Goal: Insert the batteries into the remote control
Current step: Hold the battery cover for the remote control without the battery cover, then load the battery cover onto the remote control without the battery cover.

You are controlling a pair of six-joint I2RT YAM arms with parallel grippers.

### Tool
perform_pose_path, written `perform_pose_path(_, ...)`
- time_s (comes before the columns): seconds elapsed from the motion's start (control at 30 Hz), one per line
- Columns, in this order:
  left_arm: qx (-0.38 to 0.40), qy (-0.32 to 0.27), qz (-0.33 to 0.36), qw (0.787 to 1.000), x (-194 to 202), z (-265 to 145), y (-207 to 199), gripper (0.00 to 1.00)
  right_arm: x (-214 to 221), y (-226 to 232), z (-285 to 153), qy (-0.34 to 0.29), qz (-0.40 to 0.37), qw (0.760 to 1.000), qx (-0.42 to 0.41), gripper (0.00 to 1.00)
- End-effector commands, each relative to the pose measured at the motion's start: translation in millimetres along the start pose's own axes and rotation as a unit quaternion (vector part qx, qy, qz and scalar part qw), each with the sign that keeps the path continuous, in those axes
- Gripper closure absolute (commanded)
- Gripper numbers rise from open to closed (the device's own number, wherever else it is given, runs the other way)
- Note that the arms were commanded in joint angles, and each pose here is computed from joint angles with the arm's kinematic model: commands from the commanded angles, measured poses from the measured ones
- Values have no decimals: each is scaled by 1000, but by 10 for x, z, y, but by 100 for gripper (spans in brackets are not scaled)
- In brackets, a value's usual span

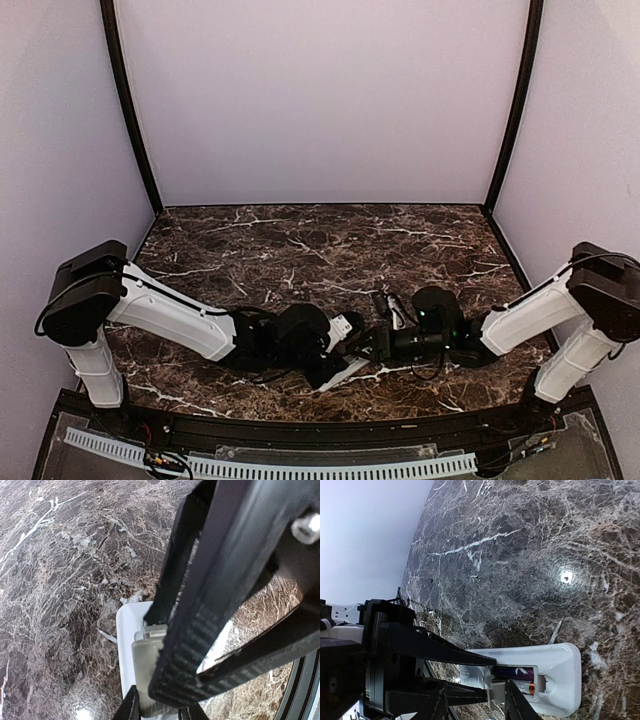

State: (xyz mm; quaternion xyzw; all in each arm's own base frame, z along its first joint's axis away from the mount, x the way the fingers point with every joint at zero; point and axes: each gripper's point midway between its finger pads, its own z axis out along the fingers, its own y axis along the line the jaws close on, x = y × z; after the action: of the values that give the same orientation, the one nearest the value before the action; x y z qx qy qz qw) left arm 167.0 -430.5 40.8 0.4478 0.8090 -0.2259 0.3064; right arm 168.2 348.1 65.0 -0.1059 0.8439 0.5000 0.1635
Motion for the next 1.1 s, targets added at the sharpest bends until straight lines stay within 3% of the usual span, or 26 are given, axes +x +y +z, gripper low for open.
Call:
perform_pose_path(0.0,8,73,4,997,464,-27,-28,89,-132,-32,-113,-3,-39,998,50,61)
perform_pose_path(0.13,8,76,5,997,488,-28,-24,89,-198,-17,-217,-5,-61,996,72,59)
perform_pose_path(0.27,6,78,4,997,500,-26,-18,89,-254,44,-262,2,-92,992,86,73)
perform_pose_path(0.4,8,78,4,997,493,-23,-26,88,-261,109,-237,16,-116,990,80,80)
perform_pose_path(0.7,10,83,5,996,516,-16,-31,87,-187,49,-154,39,-111,990,81,81)
perform_pose_path(1.07,8,84,7,996,521,-9,-25,87,-151,-2,-85,45,-109,990,77,89)
